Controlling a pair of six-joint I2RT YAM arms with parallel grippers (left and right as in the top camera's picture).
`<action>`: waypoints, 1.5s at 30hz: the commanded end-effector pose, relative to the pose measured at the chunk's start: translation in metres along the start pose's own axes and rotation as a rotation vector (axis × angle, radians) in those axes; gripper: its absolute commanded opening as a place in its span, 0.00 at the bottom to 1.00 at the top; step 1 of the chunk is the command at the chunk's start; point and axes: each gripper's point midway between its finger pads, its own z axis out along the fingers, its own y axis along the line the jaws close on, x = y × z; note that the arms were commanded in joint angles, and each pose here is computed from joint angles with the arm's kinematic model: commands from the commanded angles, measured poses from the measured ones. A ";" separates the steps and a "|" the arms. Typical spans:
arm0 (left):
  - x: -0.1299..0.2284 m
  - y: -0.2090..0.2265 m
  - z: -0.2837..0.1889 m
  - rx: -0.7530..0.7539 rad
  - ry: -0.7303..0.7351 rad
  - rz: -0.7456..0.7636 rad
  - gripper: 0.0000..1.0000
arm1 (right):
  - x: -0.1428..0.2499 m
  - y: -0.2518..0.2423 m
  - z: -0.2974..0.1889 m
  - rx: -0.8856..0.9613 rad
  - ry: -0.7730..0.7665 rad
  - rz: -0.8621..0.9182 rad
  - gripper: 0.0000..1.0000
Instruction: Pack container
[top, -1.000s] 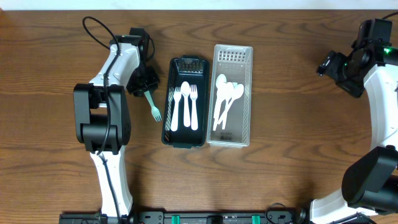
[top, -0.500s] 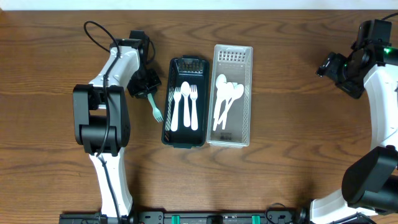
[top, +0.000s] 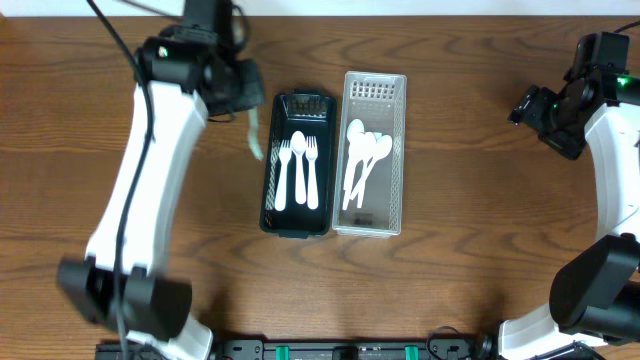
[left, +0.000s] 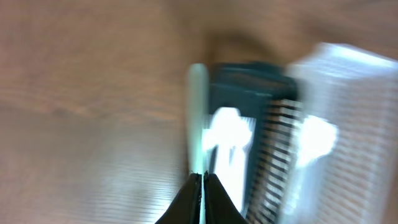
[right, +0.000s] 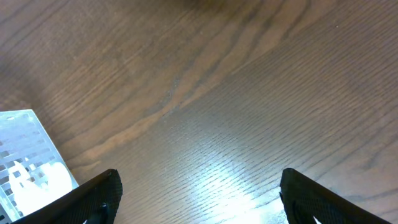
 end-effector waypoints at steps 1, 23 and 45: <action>0.028 -0.041 0.014 0.023 0.064 0.181 0.06 | 0.002 -0.002 0.003 0.007 0.007 -0.005 0.84; 0.059 -0.038 0.045 -0.140 0.134 0.274 0.33 | 0.031 0.056 0.030 -0.192 0.103 -0.138 0.47; 0.055 0.061 -0.092 -0.205 -0.025 0.035 0.89 | 0.139 0.209 0.094 -0.528 0.261 -0.488 0.01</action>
